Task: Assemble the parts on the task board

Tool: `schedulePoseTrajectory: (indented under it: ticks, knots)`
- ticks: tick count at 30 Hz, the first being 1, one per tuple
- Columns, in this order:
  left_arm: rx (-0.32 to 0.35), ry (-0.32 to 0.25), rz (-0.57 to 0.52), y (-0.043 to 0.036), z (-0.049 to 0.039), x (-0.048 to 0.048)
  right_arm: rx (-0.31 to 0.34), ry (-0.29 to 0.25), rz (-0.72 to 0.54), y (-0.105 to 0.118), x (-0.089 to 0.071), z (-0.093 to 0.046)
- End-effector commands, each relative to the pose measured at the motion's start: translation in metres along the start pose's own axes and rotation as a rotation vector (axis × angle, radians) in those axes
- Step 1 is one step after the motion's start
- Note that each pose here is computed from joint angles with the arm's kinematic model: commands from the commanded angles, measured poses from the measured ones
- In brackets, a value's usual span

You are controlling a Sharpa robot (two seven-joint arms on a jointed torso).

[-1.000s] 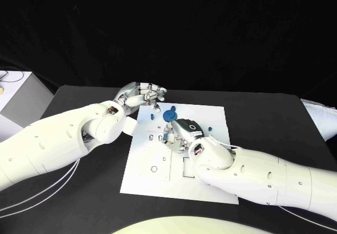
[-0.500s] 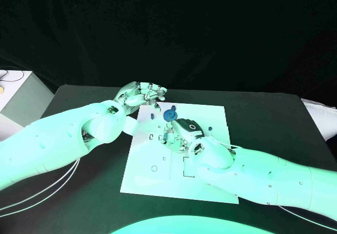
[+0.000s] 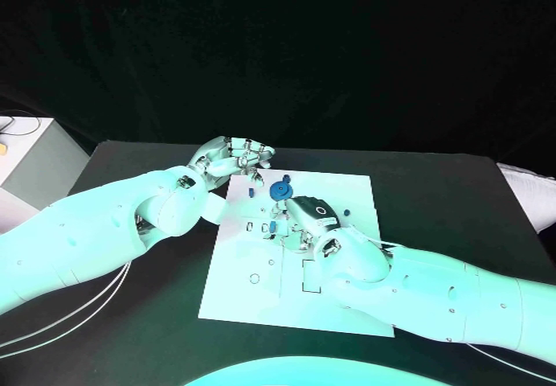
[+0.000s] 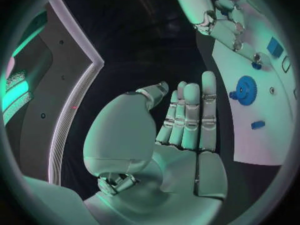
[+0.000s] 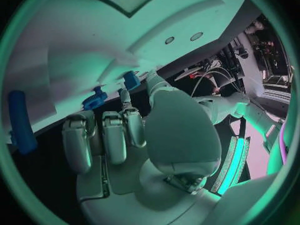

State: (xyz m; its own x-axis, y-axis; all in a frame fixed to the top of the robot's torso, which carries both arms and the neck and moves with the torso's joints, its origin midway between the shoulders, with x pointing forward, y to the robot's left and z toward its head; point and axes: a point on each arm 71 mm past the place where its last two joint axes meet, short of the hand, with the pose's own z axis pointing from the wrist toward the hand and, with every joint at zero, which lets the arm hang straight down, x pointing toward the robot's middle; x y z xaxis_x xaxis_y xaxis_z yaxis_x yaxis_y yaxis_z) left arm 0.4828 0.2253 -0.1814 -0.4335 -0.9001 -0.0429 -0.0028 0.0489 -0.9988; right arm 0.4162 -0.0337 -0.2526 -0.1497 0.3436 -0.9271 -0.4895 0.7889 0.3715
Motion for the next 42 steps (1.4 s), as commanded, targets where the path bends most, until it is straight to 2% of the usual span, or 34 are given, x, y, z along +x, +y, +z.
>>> schedulePoseTrajectory:
  ticks: [1, 6, 12, 17, 20, 25, 27, 30, 36, 42]
  knots:
    - [-0.075, 0.051, 0.099, 0.0062, 0.0005, 0.0024, -0.039, -0.063, 0.053, 0.002, -0.009, -0.003]
    - [-0.183, 0.076, 0.206, 0.0145, -0.0006, 0.0015, -0.084, -0.093, 0.17, -0.004, -0.028, -0.005]
    - [-0.317, 0.081, 0.321, 0.0241, -0.004, -0.0053, -0.096, -0.09, 0.313, -0.025, -0.057, -0.009]
    - [-0.425, 0.109, 0.452, 0.0304, -0.0068, -0.0084, -0.085, -0.16, 0.363, -0.045, -0.087, -0.016]
    - [-0.475, 0.136, 0.515, 0.0326, -0.0068, -0.0058, -0.057, -0.185, 0.39, -0.057, -0.102, -0.017]
    - [-0.558, 0.169, 0.658, 0.0339, -0.0053, -0.0012, 0.028, -0.221, 0.457, -0.086, -0.13, -0.014]
    - [-0.594, 0.178, 0.709, 0.0334, -0.0029, 0.0001, 0.073, -0.243, 0.481, -0.101, -0.145, -0.01]
    - [-0.629, 0.191, 0.75, 0.0324, 0.0006, 0.0017, 0.114, -0.253, 0.492, -0.115, -0.157, -0.006]
    - [-0.687, 0.232, 0.834, 0.0314, 0.0098, 0.0088, 0.161, -0.262, 0.492, -0.134, -0.169, -0.001]
    - [-0.725, 0.258, 0.895, 0.0326, 0.0151, 0.0143, 0.181, -0.269, 0.487, -0.142, -0.174, 0.001]
